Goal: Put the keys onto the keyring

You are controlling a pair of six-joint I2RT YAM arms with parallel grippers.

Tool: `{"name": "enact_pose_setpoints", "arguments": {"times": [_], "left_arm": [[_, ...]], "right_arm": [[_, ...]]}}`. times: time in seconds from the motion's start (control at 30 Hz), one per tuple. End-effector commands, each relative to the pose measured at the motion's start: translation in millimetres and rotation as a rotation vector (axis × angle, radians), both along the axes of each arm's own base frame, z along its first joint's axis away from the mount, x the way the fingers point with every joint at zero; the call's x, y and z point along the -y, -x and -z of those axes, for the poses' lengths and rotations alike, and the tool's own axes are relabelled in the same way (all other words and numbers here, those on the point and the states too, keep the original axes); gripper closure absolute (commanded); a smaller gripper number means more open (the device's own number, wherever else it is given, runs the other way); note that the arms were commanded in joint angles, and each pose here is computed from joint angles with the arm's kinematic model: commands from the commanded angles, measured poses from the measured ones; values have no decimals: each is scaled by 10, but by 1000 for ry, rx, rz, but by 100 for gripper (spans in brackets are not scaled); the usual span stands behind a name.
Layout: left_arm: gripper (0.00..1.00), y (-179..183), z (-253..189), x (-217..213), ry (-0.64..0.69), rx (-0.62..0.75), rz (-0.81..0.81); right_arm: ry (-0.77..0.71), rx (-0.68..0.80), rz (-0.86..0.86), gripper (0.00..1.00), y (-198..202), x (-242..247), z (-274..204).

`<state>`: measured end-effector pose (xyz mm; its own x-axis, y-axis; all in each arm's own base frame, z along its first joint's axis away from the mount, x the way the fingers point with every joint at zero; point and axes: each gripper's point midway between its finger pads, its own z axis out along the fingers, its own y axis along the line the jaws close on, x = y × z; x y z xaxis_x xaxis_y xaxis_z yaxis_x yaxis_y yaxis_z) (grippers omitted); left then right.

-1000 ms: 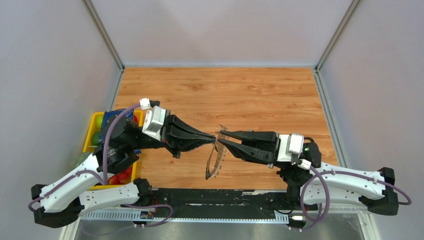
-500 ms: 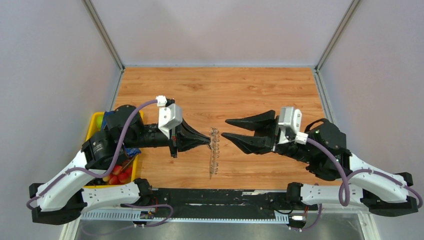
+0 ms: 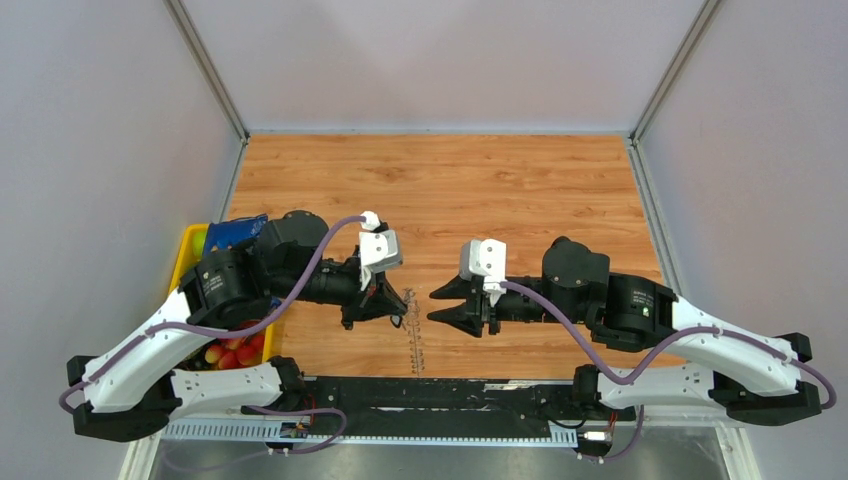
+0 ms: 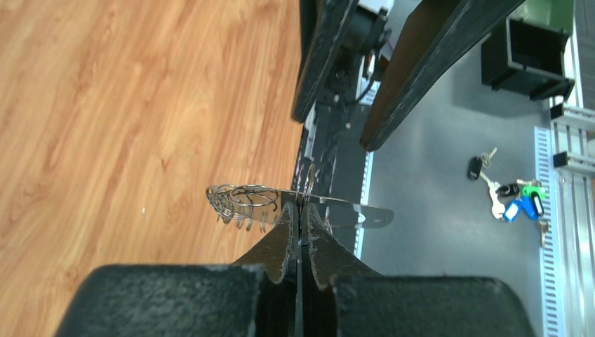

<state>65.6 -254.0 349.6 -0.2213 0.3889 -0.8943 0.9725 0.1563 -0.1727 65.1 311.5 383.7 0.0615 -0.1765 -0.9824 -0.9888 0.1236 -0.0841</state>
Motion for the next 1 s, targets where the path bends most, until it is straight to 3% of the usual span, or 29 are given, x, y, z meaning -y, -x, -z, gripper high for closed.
{"name": "enact_pose_setpoints", "arguments": {"times": [0.0, 0.33, 0.97], "left_arm": [[100, 59, 15, -96, -44, 8, 25], [100, 107, 152, -80, -113, -5, 91], [100, 171, 96, -60, -99, -20, 126]], "right_arm": [[26, -14, -61, 63, 124, 50, 30], [46, 2, -172, 67, 236, -168, 290], [-75, 72, -131, 70, 110, -332, 137]]}}
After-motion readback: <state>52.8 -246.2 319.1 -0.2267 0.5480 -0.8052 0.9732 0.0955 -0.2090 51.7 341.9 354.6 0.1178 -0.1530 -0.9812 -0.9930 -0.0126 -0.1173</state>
